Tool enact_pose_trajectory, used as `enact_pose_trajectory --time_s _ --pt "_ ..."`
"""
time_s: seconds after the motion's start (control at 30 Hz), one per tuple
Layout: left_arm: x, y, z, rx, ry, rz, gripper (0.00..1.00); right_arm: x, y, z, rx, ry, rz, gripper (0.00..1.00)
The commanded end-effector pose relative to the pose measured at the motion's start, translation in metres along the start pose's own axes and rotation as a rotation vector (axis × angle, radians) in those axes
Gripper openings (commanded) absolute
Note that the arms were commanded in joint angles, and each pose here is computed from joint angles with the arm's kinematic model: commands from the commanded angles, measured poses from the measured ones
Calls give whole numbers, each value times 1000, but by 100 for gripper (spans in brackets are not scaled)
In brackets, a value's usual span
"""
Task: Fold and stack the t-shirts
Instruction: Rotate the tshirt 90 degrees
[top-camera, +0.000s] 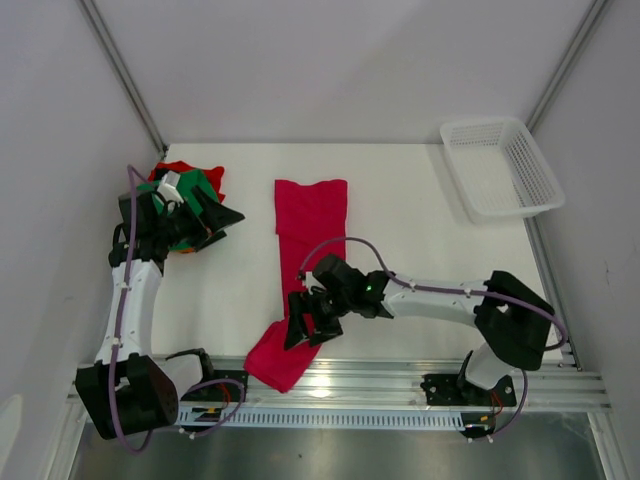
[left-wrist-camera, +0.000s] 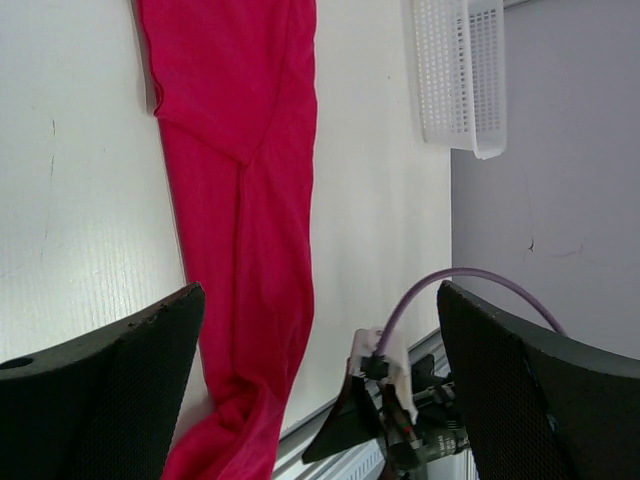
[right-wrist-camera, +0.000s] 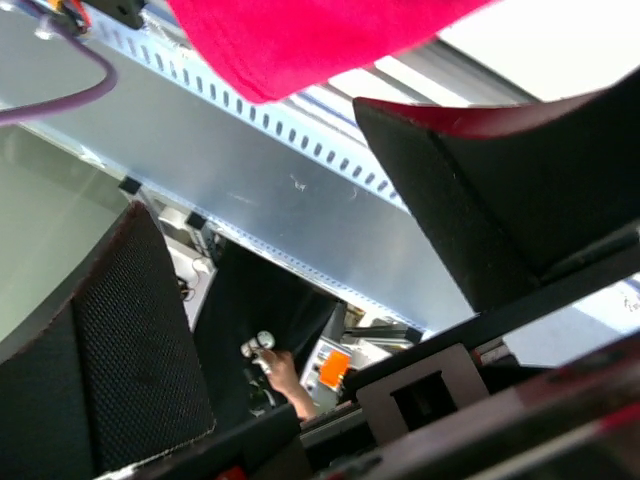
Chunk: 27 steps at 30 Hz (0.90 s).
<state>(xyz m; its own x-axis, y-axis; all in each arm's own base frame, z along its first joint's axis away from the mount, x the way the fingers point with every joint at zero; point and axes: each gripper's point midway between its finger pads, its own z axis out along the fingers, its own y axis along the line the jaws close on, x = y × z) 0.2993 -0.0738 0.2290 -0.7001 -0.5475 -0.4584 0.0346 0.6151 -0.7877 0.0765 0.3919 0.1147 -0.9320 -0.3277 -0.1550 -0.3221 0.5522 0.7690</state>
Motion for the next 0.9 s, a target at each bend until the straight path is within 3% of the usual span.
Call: enact_pose_trajectory --time_s 0.0,0.47,0.6,0.73,0.87 --pt "-12 -17 -8 36 -28 47 100 -2 27 10 -77 38 -58 86" --pt "-15 -26 -10 71 -35 50 99 -10 8 39 -61 124 -38 85" --pt "-13 -26 -9 85 -36 56 100 -58 -13 35 92 -26 -151 85" --pt "-4 -18 -5 92 -14 33 99 -138 -12 0 182 -261 -199 85" --pt "0 -14 -3 93 -13 38 100 -194 -3 -40 216 -415 -226 85"
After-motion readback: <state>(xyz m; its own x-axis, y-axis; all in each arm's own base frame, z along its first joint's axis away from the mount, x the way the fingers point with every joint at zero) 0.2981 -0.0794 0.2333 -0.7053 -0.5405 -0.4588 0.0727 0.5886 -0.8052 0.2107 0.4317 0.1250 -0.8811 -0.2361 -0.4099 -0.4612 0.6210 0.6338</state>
